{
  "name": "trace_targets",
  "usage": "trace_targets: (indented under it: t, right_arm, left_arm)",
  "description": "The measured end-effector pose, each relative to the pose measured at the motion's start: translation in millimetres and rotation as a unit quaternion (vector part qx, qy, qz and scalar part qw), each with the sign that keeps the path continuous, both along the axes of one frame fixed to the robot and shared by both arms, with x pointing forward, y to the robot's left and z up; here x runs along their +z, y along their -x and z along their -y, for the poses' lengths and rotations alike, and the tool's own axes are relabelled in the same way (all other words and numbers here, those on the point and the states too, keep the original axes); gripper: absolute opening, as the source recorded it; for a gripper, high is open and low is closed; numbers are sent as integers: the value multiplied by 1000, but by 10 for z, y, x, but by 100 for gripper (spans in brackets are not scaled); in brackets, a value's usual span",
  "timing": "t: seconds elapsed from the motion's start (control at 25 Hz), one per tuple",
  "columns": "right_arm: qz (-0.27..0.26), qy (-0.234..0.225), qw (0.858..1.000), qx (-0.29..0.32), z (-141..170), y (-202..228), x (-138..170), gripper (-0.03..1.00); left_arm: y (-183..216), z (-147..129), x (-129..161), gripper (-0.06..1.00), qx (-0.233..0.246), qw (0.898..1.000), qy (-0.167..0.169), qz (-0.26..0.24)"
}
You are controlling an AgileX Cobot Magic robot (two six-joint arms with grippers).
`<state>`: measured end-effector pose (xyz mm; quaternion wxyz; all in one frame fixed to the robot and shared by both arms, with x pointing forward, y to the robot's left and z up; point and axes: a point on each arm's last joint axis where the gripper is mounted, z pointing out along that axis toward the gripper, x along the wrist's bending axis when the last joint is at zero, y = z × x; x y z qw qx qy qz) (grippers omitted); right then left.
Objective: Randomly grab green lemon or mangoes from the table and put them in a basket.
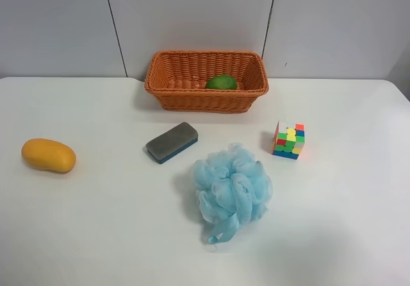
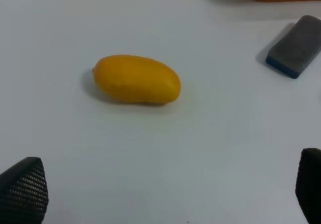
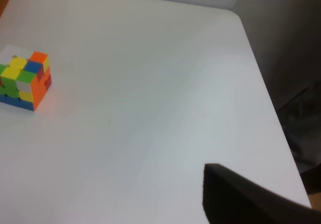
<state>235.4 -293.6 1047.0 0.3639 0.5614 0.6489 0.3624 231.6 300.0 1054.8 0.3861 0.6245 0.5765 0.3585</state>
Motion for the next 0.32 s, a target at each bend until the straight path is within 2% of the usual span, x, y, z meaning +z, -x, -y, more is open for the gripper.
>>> trace_targets:
  t: [0.32]
  right_arm:
    - [0, 0, 1000, 0, 0, 0, 0, 99]
  left_arm:
    - [0, 0, 0, 99, 0, 1000, 0, 0]
